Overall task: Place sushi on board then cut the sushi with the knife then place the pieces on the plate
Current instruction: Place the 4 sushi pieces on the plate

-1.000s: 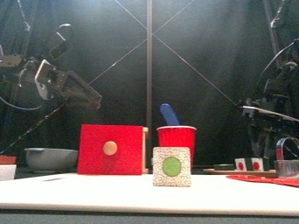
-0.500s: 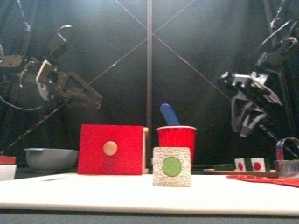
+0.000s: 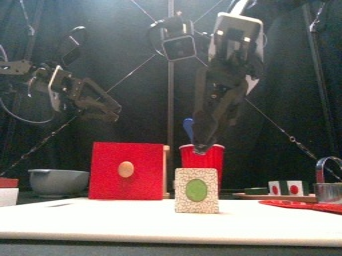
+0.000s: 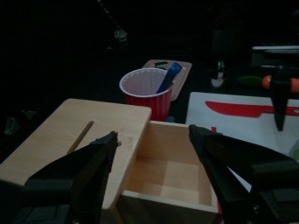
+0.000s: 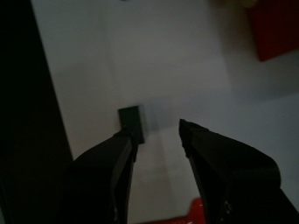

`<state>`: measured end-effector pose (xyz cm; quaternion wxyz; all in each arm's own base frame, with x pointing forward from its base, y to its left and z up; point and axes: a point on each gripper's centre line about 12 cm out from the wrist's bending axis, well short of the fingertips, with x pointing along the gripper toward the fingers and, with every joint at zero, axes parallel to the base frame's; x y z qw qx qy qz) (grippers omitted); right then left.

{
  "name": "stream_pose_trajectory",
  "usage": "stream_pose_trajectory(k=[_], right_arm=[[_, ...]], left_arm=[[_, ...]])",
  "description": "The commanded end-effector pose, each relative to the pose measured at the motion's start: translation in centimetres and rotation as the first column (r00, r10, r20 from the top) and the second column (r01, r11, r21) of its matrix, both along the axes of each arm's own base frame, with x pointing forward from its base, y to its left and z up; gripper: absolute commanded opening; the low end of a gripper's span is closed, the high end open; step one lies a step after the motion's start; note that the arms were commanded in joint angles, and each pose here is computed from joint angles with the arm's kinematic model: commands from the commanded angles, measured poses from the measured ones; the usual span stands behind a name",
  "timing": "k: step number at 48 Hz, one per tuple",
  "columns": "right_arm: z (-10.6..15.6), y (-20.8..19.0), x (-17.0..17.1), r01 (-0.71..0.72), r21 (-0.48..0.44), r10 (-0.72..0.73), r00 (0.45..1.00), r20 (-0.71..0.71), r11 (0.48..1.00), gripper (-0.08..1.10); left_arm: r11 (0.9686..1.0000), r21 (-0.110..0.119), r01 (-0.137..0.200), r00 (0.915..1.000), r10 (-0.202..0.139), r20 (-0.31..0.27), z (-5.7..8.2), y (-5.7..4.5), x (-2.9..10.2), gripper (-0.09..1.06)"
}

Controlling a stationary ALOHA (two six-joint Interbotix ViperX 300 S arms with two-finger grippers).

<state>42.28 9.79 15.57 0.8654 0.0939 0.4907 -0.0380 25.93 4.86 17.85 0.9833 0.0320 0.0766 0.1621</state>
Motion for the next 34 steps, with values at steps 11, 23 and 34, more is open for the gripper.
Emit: stream_pose_trajectory(k=[11,23,34], right_arm=[[-1.0,0.3,1.1,-0.013,0.000,0.013,0.999,-0.041,1.000,0.78],[-1.8,-0.1,0.2,-0.006,-0.015,0.004,0.995,-0.095,1.000,0.61],[1.5,-3.1,-3.9,0.069,-0.027,-0.072,0.992,-0.103,0.997,0.50]], left_arm=[[0.9999,0.000,0.014,0.9996,-0.014,0.023,0.6,-0.4,0.4,0.98],[1.0000,-0.006,0.004,0.9998,-0.004,0.021,0.5,-0.3,0.4,0.98],[1.0000,-0.006,0.004,0.9998,-0.004,0.021,0.5,-0.3,0.4,0.98]])
